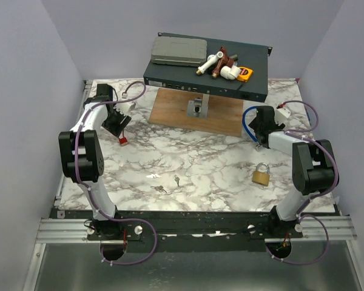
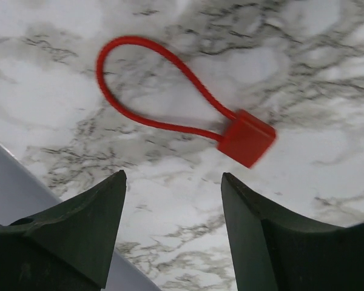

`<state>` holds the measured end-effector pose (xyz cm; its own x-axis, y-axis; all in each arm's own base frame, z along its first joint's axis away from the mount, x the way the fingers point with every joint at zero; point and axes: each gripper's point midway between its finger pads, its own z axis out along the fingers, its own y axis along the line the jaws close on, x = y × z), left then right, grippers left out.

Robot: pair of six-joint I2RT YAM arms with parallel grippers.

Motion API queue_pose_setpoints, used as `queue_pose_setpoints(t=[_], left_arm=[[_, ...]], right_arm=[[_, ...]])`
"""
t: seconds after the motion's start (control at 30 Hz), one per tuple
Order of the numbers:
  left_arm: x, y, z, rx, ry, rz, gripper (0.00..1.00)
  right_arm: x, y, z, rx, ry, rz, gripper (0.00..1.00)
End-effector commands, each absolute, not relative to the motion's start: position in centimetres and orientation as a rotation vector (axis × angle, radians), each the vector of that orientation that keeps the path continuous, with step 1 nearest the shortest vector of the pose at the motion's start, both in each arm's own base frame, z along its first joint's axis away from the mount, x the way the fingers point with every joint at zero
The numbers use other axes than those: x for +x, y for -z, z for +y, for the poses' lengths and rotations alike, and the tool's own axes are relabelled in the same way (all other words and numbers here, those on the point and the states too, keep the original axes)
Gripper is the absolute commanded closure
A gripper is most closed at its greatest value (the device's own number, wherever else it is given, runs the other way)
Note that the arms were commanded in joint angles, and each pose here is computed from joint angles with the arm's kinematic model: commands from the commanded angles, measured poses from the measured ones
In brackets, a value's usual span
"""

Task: Unlock with the key
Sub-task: Move the lock to the center of the board.

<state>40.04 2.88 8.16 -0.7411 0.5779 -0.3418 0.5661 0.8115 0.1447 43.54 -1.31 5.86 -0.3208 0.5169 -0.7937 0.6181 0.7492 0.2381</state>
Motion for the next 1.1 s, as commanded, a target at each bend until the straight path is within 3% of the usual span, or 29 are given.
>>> queue_pose_setpoints(t=[0.0,0.07,0.3,0.5,0.67,0.83,1.07], left_arm=[[45.2,-8.3,6.4,0.809,-0.313,2.554,0.40],[46.4,-8.4,6.7,0.785,-0.354,2.534,0.44],[46.3,-7.7,5.9,0.939,-0.493,2.463,0.58],[44.0,-5.4,3.4,1.176,-0.599,2.428,0.63],[43.0,-5.0,2.5,1.246,-0.624,2.418,0.60],[39.9,-3.4,0.8,1.347,-0.550,2.468,0.59],[35.7,-2.5,-4.5,1.444,-0.392,2.436,0.55]], right_arm=[[44.1,-6.2,-1.2,0.864,0.101,1.980,0.29],[43.7,-6.1,-1.0,0.868,0.086,1.981,0.30],[42.6,-5.5,-1.3,0.907,0.091,1.984,0.50],[42.6,-6.5,-2.0,0.937,0.110,1.956,0.50],[42.8,-7.7,-2.8,0.971,0.071,1.925,0.49],[42.3,-8.0,-3.4,0.994,0.059,1.915,0.48],[42.3,-7.8,-4.1,0.996,0.074,1.920,0.39]])
